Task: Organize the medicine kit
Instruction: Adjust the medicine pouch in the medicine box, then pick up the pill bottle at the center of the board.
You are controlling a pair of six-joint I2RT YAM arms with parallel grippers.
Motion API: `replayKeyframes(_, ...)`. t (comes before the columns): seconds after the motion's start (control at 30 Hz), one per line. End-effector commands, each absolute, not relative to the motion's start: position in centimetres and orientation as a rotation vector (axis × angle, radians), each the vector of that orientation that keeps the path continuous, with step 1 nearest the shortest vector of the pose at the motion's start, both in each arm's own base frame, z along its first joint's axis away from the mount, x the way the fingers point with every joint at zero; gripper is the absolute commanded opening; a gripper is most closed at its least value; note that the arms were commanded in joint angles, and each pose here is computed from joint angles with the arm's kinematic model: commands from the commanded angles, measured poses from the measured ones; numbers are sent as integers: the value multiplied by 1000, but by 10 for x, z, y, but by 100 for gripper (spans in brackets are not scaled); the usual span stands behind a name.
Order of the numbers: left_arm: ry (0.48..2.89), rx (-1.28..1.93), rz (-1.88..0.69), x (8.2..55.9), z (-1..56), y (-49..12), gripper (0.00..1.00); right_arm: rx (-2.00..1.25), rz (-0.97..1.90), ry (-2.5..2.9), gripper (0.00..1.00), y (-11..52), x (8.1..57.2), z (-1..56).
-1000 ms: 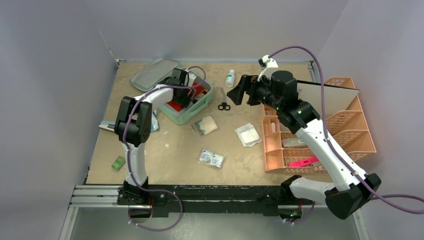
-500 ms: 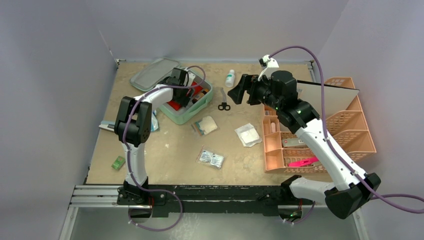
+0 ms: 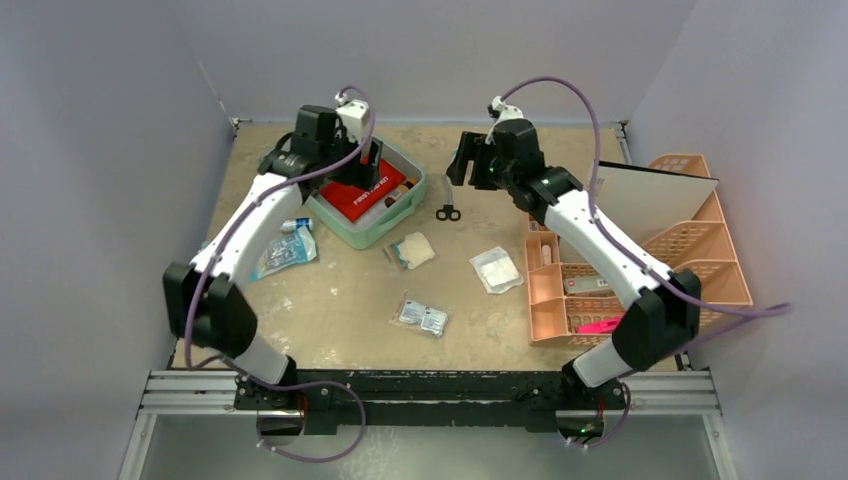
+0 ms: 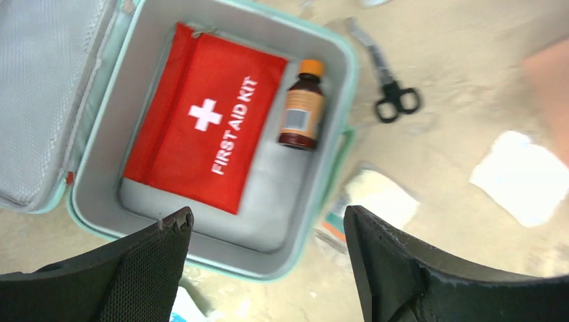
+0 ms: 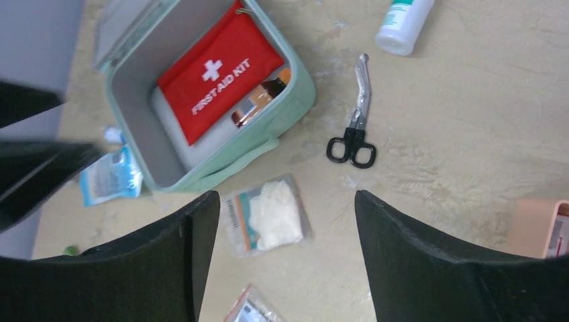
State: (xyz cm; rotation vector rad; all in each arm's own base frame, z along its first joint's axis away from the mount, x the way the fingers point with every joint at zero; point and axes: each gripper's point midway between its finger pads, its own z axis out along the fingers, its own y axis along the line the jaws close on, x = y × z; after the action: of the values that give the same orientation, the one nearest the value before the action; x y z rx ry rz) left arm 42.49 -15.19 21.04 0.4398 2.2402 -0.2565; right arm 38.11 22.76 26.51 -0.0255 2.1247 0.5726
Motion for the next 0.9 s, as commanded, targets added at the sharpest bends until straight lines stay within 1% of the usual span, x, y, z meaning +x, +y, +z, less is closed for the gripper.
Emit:
replayKeyframes(0.0,2245,430,-532,367,235,-172,82,27,486,2061,70,228,422,269)
replayKeyframes(0.1,2222,433,-628,335,237,-175,84,34,436,2085,62,234,445,245)
replayKeyframes(0.2,2219,417,-687,308,226,-175,86,74,348,2089,59,235,475,220)
replayKeyframes(0.33,2289,402,-736,284,210,-172,91,147,214,2107,54,228,513,188)
replayKeyframes(0.4,2308,432,-762,276,205,-172,94,183,176,2116,55,224,530,169)
replayKeyframes(0.53,2301,462,-765,268,195,-170,94,227,134,2131,62,218,559,145)
replayKeyframes(0.6,2282,477,-794,265,198,-171,94,236,118,2147,65,217,570,134)
replayKeyframes(0.77,2226,491,-783,262,208,-169,94,271,63,2138,64,207,594,120)
replayKeyframes(0.87,2208,484,-765,262,211,-166,94,280,79,2135,63,204,603,110)
